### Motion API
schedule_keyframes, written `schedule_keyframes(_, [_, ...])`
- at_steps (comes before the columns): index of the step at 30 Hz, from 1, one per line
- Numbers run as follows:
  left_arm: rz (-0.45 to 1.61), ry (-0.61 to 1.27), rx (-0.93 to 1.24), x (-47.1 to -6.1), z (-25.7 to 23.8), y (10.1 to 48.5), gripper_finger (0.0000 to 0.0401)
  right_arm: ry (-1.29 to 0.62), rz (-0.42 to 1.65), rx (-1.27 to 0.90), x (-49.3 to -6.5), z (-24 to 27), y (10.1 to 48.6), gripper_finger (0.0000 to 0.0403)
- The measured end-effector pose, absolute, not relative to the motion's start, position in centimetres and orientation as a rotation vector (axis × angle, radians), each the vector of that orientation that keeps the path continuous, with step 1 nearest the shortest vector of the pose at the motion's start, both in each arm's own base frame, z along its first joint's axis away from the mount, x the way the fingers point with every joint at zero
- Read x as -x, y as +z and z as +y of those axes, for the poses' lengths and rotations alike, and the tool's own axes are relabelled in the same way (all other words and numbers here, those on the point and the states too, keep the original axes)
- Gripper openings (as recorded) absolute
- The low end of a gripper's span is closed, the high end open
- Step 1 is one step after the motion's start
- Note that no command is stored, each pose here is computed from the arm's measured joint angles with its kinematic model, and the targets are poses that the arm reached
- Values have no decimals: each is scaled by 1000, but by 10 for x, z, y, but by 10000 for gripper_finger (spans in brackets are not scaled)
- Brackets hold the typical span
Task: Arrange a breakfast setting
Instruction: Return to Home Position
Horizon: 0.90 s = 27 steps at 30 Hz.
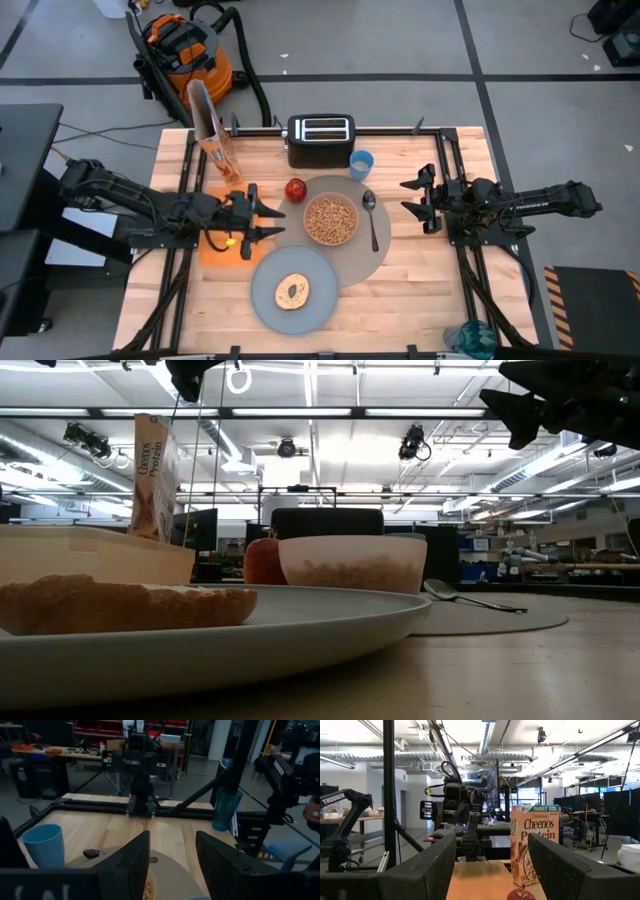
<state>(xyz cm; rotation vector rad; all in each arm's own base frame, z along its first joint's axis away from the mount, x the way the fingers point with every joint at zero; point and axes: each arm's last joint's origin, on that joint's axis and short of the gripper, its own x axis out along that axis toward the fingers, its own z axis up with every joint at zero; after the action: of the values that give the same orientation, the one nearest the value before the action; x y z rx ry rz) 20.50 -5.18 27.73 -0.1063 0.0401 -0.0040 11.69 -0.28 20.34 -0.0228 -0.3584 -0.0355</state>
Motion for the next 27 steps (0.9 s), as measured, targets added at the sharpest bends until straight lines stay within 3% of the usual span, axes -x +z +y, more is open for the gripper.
schedule_keyframes(12, [38, 28, 81, -205, -51, 277, 166, -96, -352, -5, -115, -6, 203, 236])
schedule_keyframes(22, [60, 53, 57, -206, -45, 275, 167, -93, -150, -14, -109, -6, 184, 171])
schedule_keyframes(27, [64, 126, 101, -204, -26, 249, 166, -54, -99, 23, -105, -6, 178, 134])
